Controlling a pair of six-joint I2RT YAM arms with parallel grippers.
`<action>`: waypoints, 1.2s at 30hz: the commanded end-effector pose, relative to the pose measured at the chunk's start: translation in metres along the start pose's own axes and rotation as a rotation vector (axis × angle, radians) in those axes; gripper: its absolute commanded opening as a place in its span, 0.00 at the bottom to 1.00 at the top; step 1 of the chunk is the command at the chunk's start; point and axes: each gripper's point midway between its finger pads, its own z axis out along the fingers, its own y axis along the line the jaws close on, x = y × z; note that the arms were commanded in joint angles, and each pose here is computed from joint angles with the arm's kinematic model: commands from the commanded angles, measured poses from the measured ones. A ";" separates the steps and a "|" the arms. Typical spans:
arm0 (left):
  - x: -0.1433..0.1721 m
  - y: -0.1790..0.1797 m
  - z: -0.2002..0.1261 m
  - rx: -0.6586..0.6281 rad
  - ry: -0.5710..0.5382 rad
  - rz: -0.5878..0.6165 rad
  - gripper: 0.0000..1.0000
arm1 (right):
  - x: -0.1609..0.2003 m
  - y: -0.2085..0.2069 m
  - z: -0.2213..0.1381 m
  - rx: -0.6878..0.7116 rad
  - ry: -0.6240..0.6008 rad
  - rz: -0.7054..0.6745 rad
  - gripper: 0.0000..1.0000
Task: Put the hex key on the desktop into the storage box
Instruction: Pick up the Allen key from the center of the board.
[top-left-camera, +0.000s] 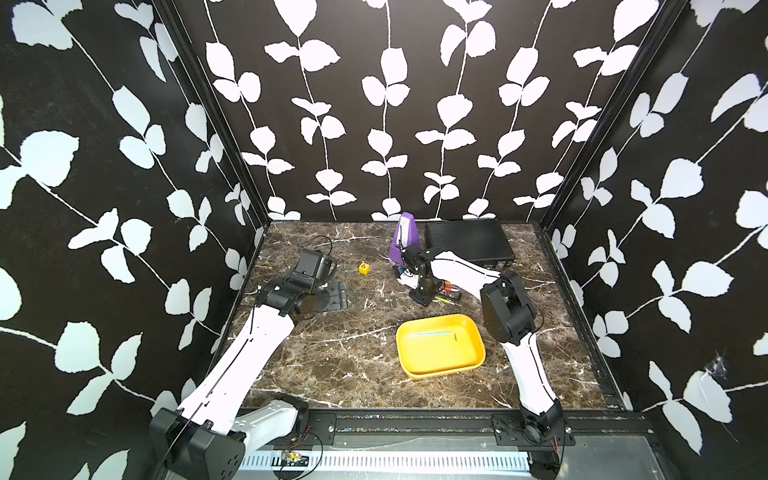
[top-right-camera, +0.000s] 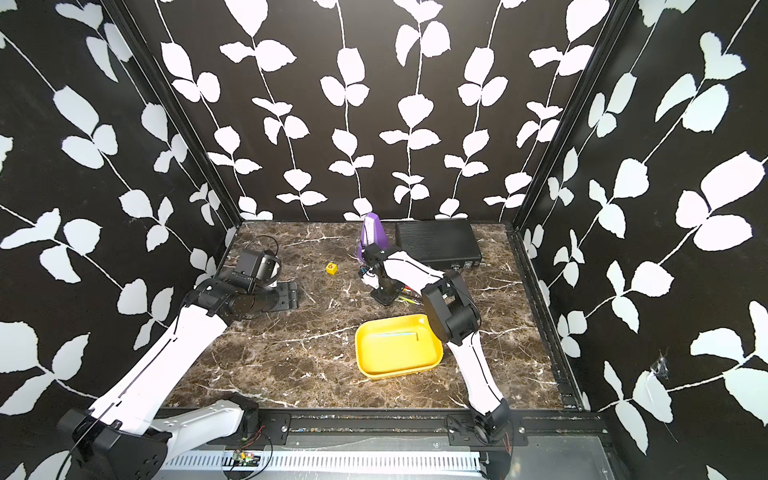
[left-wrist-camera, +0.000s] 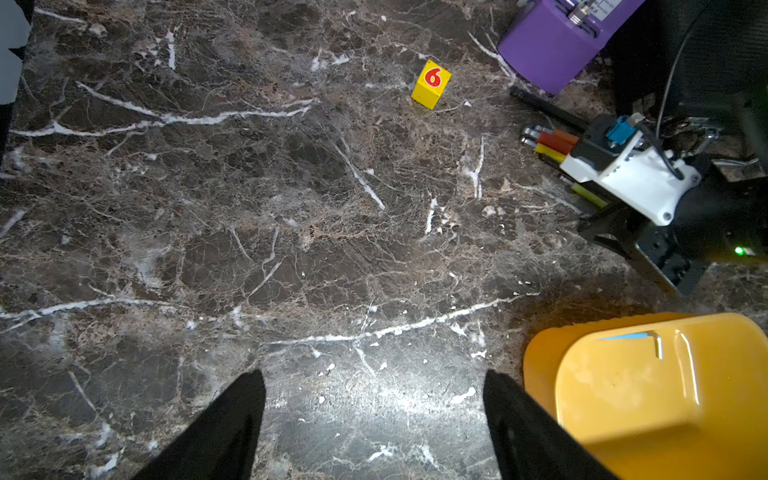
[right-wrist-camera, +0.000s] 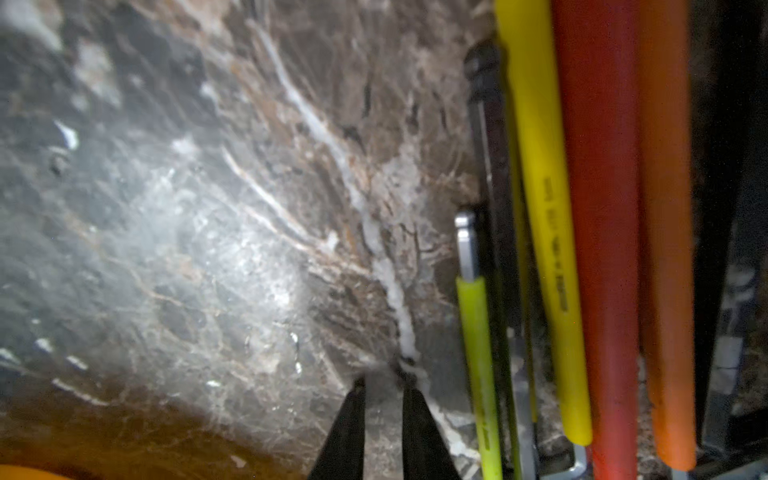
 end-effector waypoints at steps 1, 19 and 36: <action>-0.002 -0.003 -0.005 0.018 -0.012 -0.012 0.83 | 0.011 -0.001 -0.018 0.015 -0.002 0.032 0.20; -0.002 -0.004 -0.007 0.022 -0.011 -0.013 0.84 | 0.042 -0.038 -0.015 0.165 0.054 0.061 0.25; 0.000 -0.005 -0.003 0.022 0.001 -0.017 0.83 | 0.049 -0.044 0.001 0.193 0.108 0.009 0.29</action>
